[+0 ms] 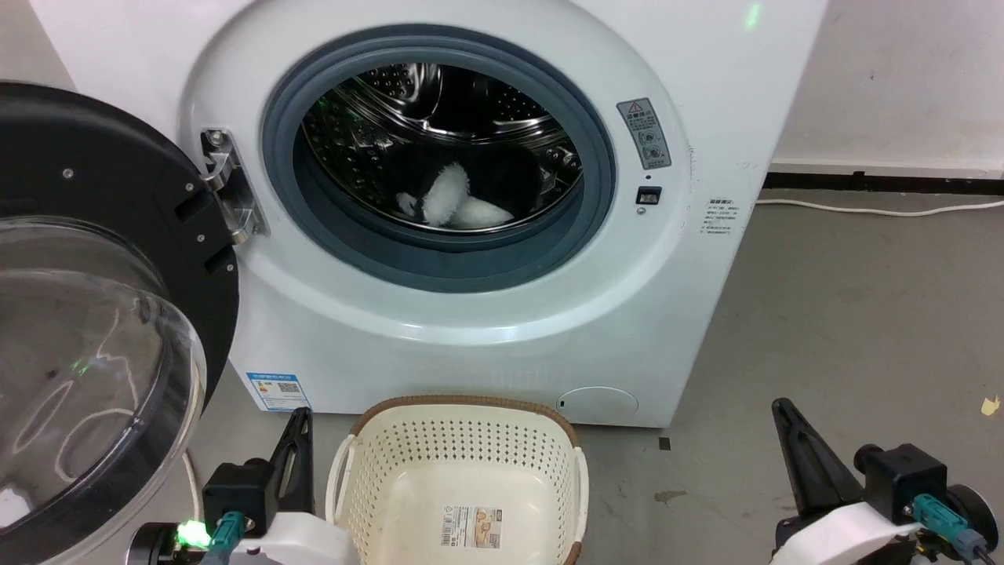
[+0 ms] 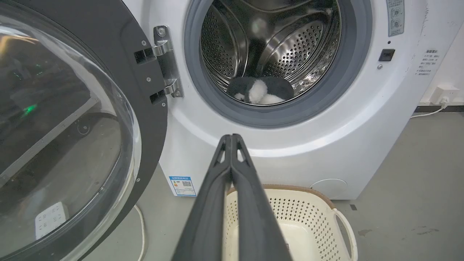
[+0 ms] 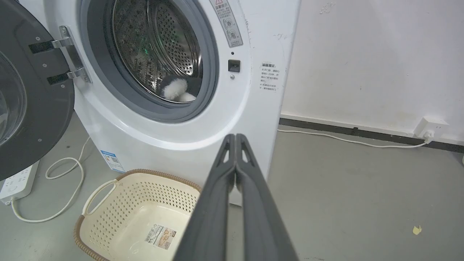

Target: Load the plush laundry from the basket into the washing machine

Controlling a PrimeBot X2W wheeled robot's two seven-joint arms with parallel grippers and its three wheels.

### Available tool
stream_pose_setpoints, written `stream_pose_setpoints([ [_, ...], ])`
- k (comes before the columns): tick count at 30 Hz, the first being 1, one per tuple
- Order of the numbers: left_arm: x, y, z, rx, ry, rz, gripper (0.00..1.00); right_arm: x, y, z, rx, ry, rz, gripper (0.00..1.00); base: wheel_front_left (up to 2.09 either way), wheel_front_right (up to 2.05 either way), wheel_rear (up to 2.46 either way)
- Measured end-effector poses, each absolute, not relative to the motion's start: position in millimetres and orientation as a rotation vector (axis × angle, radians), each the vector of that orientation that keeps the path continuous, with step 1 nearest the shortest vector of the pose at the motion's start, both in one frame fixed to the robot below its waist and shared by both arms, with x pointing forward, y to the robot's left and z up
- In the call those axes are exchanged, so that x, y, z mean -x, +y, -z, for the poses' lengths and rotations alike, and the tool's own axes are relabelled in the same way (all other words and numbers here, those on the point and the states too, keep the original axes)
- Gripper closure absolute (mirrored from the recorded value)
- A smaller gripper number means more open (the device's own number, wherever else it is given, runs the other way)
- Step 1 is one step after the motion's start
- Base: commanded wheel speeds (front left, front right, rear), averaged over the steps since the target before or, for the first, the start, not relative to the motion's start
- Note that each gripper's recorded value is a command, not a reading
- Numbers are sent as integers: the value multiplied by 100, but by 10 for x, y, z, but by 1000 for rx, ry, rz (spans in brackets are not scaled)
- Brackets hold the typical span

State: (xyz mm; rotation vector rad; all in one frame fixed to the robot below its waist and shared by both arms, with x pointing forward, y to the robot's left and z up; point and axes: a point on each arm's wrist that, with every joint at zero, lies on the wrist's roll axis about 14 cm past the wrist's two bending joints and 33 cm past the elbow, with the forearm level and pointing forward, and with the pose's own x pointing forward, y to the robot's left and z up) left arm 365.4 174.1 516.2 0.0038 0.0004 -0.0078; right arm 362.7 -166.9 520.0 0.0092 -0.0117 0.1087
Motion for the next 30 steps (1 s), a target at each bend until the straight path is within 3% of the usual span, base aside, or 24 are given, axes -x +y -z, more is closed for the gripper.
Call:
stream_pose_setpoints([
  [30,-3691,1783,-5209,-41,21,-4,100,-3688,-1598,-5218,41,18,-131,100,0,0,0],
])
